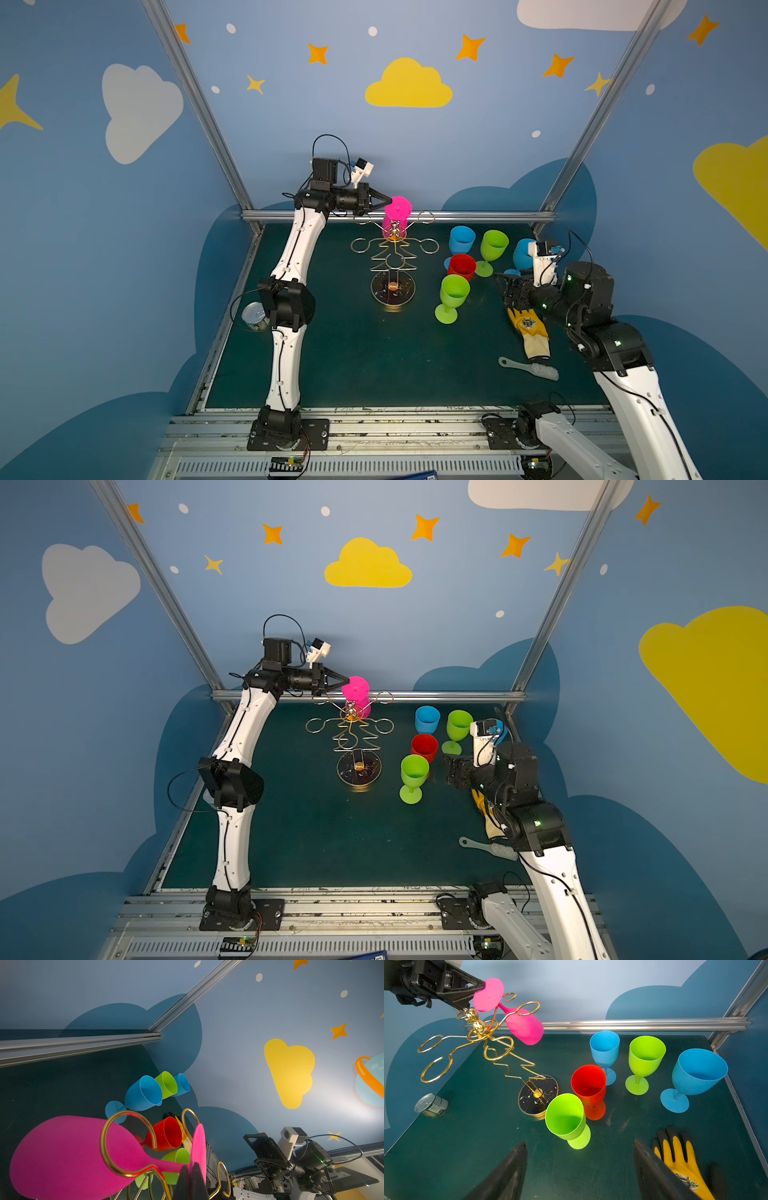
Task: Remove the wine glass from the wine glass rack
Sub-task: 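Lift the magenta glass by its foot up off the rack with the left gripper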
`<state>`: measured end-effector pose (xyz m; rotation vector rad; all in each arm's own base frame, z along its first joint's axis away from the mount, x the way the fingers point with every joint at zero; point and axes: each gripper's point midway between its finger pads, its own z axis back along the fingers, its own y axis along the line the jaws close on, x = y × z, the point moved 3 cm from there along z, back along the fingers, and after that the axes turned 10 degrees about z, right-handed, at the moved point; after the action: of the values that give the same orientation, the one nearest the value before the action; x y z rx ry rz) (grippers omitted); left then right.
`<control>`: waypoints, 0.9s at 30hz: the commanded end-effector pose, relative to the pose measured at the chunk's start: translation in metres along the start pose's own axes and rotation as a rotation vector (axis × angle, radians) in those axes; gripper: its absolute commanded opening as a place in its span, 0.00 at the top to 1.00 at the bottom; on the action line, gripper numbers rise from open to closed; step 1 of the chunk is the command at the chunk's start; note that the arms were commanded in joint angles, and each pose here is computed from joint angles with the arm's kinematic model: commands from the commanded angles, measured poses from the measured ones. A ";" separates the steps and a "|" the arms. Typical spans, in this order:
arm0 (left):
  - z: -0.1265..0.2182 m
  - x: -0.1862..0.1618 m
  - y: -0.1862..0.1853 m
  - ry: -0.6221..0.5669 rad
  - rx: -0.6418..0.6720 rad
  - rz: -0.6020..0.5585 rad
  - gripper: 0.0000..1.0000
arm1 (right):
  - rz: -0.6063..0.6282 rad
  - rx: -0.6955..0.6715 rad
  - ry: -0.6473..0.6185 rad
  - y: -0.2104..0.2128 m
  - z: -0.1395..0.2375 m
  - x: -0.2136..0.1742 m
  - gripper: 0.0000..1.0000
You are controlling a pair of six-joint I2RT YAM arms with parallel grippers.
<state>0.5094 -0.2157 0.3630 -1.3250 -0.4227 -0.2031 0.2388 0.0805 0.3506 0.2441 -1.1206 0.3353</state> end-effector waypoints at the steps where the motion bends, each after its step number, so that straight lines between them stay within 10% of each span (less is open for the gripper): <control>1: 0.006 -0.008 -0.030 0.015 -0.031 -0.049 0.97 | 0.002 -0.020 0.002 -0.003 0.003 -0.004 0.21; 27: -0.003 -0.010 -0.038 0.029 -0.056 -0.055 0.97 | 0.003 -0.024 -0.005 -0.003 0.006 -0.004 0.21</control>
<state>0.4977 -0.2266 0.3684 -1.3313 -0.4019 -0.2231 0.2362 0.0778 0.3501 0.2362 -1.1269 0.3282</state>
